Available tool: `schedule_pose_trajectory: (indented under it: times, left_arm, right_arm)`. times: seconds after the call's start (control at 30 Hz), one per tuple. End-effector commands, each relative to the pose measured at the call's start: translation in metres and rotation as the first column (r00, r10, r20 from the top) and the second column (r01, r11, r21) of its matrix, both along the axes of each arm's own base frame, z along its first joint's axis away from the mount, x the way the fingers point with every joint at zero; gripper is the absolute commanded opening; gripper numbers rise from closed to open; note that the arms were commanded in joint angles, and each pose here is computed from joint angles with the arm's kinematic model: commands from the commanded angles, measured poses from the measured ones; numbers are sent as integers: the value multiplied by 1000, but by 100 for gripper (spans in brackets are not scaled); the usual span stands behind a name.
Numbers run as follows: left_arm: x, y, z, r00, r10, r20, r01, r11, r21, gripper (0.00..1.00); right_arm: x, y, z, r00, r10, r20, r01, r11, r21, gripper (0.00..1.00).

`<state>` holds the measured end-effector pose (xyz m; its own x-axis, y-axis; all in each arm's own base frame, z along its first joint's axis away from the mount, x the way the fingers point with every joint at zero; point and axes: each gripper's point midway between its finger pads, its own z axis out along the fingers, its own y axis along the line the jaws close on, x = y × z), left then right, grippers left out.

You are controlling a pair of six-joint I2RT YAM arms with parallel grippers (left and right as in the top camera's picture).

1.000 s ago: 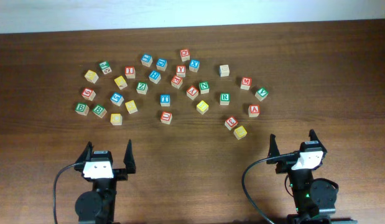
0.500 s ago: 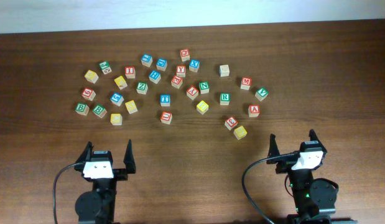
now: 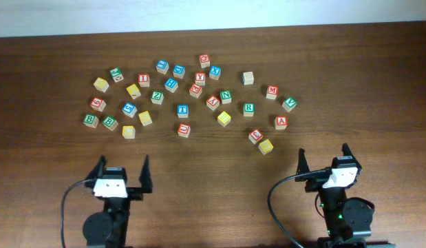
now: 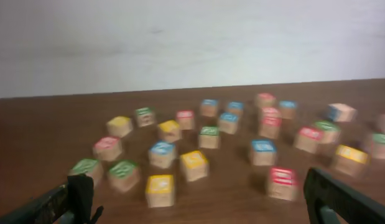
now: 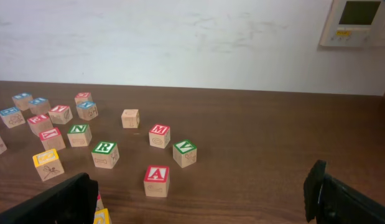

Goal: Spell out ICRA

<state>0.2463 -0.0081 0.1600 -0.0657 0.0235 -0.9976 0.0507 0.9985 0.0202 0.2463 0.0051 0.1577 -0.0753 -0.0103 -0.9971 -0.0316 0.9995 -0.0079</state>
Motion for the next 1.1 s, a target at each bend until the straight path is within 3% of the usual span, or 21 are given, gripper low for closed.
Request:
schedule_pose_trajectory:
  times: [0.0, 0.1, 0.27, 0.43, 0.5, 0.53, 0.6, 0.63, 0.73, 0.77, 0.87, 0.93, 1.0, 1.07]
  left_arm:
    - [-15, -62, 12, 929, -367, 49, 367, 930, 7, 99]
    - [-28, -85, 40, 849, -503, 163, 498, 864, 72, 99]
    - [-44, -85, 103, 782, -499, 374, 502, 859, 97, 99]
    - [-66, -84, 169, 758, -491, 429, 497, 861, 106, 99]
    - [-63, -84, 185, 787, -491, 375, 504, 861, 71, 99]
    - [-54, -85, 191, 821, -493, 288, 508, 861, 27, 99]
    - [-40, -93, 190, 829, -548, 109, 551, 835, 9, 99]
    - [-35, -106, 193, 778, -629, 16, 629, 777, -39, 99]
    - [-38, -131, 203, 624, -781, 2, 779, 622, -80, 99]
    - [-32, -132, 204, 611, -791, 3, 788, 608, -92, 99]
    - [-11, -128, 202, 642, -765, -46, 743, 636, -209, 99]
    - [16, -111, 178, 709, -661, -247, 593, 747, -300, 99]
    - [30, -99, 147, 699, -568, -433, 474, 823, -314, 99]
    - [35, -106, 126, 632, -584, -509, 453, 812, -369, 99]
  right_arm:
    - [0, -3, -2, 1000, -17, -4, 17, 1000, 2, 98]
    - [0, -3, -2, 1000, -17, -4, 17, 1000, 3, 98]
    - [0, -3, -2, 1000, -17, -4, 17, 1000, 3, 98]
    - [0, -3, -2, 1000, -17, -4, 17, 1000, 2, 98]
    - [0, -3, -2, 1000, -17, -4, 17, 1000, 2, 98]
    - [0, -3, -2, 1000, -17, -4, 17, 1000, 2, 98]
    - [0, -3, -2, 1000, -17, -4, 17, 1000, 2, 98]
    - [0, -3, -2, 1000, -17, -4, 17, 1000, 2, 98]
    - [0, -3, -2, 1000, -17, -4, 17, 1000, 2, 98]
    - [0, -3, -2, 1000, -17, -4, 17, 1000, 2, 98]
    - [0, -3, -2, 1000, -17, -4, 17, 1000, 2, 98]
    - [0, -3, -2, 1000, -17, -4, 17, 1000, 2, 99]
    - [0, -3, -2, 1000, -17, -4, 17, 1000, 3, 98]
    - [0, -3, -2, 1000, -17, -4, 17, 1000, 2, 98]
